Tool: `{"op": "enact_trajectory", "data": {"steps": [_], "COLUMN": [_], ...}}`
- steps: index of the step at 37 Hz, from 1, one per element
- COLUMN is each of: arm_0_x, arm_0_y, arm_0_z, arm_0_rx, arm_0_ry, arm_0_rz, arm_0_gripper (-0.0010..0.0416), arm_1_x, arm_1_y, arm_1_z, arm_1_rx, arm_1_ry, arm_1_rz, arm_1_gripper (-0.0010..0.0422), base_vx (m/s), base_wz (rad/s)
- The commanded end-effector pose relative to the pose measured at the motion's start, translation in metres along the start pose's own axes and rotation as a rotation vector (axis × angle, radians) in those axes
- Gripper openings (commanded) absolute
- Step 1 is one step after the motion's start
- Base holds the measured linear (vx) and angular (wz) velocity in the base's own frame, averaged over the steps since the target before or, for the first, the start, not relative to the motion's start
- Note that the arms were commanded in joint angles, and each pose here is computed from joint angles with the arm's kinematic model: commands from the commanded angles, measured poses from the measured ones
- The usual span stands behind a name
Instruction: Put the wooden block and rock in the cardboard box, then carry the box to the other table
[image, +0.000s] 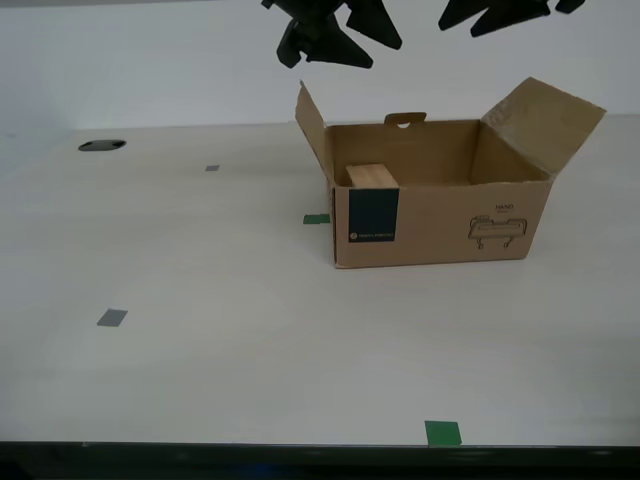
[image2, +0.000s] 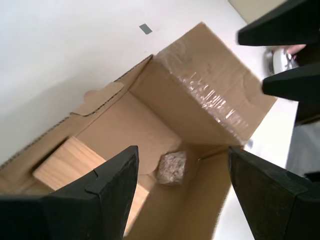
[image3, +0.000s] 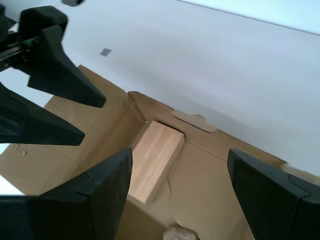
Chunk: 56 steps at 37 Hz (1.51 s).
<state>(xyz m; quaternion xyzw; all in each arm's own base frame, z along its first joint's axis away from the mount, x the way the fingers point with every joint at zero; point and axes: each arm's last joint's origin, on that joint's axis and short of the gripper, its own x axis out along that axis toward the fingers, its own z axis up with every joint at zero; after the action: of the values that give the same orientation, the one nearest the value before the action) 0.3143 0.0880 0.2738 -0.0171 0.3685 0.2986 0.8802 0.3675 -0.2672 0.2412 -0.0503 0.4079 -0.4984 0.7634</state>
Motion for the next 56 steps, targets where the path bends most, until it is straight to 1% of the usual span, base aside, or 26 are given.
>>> {"op": "enact_trajectory", "data": {"steps": [1,6,10,15,19,25,28,32,36,41,44,47,51,56], "arm_0_x": [-0.011,-0.027,-0.039,-0.055,-0.07,-0.095,-0.107,-0.121,-0.132,-0.136,-0.137,-0.135,-0.131,-0.122], "arm_0_y": [0.002,0.006,0.008,0.008,0.006,-0.001,-0.006,-0.014,-0.023,-0.034,-0.04,-0.045,-0.048,-0.05], "arm_0_z": [0.012,0.028,0.04,0.054,0.064,0.075,0.077,0.078,0.074,0.067,0.061,0.056,0.051,0.042], "arm_0_rx": [0.007,0.009,0.005,0.002,0.009,0.037,0.055,0.076,0.111,0.135,0.154,0.171,0.179,0.195], "arm_0_ry": [0.02,0.032,0.021,-0.003,-0.026,-0.041,-0.038,-0.033,-0.011,0.024,0.044,0.065,0.09,0.131], "arm_0_rz": [-0.035,-0.061,-0.093,-0.136,-0.156,-0.192,-0.213,-0.242,-0.27,-0.294,-0.305,-0.309,-0.305,-0.295], "arm_0_gripper": [0.0263,0.0283,0.0307,0.0334,0.0351,0.0361,0.0359,0.0353,0.035,0.0355,0.0357,0.0359,0.0362,0.0371], "arm_1_x": [-0.006,-0.016,-0.026,-0.041,-0.052,-0.068,-0.073,-0.078,-0.081,-0.085,-0.088,-0.091,-0.096,-0.107], "arm_1_y": [-0.004,-0.012,-0.019,-0.029,-0.038,-0.049,-0.053,-0.056,-0.057,-0.057,-0.056,-0.055,-0.055,-0.059], "arm_1_z": [0.007,0.02,0.031,0.044,0.054,0.066,0.069,0.07,0.066,0.062,0.061,0.061,0.059,0.058], "arm_1_rx": [-0.025,-0.028,-0.031,0.02,0.042,0.06,0.052,0.026,-0.003,-0.026,-0.03,-0.034,-0.042,-0.045], "arm_1_ry": [-0.002,0.003,0.006,-0.001,-0.007,-0.022,-0.023,-0.019,0.008,0.048,0.053,0.053,0.061,0.066], "arm_1_rz": [-0.002,0.005,0.049,0.104,0.139,0.151,0.151,0.152,0.156,0.171,0.188,0.227,0.309,0.37], "arm_1_gripper": [0.0236,0.0236,0.0236,0.0236,0.0236,0.0236,0.0236,0.0236,0.0236,0.0236,0.0236,0.0236,0.0236,0.0236], "base_vx": [0.0,0.0,0.0,0.0,0.0,0.0,0.0,0.0,0.0,0.0,0.0,0.0,0.0,0.0], "base_wz": [0.0,0.0,0.0,0.0,0.0,0.0,0.0,0.0,0.0,0.0,0.0,0.0,0.0,0.0]}}
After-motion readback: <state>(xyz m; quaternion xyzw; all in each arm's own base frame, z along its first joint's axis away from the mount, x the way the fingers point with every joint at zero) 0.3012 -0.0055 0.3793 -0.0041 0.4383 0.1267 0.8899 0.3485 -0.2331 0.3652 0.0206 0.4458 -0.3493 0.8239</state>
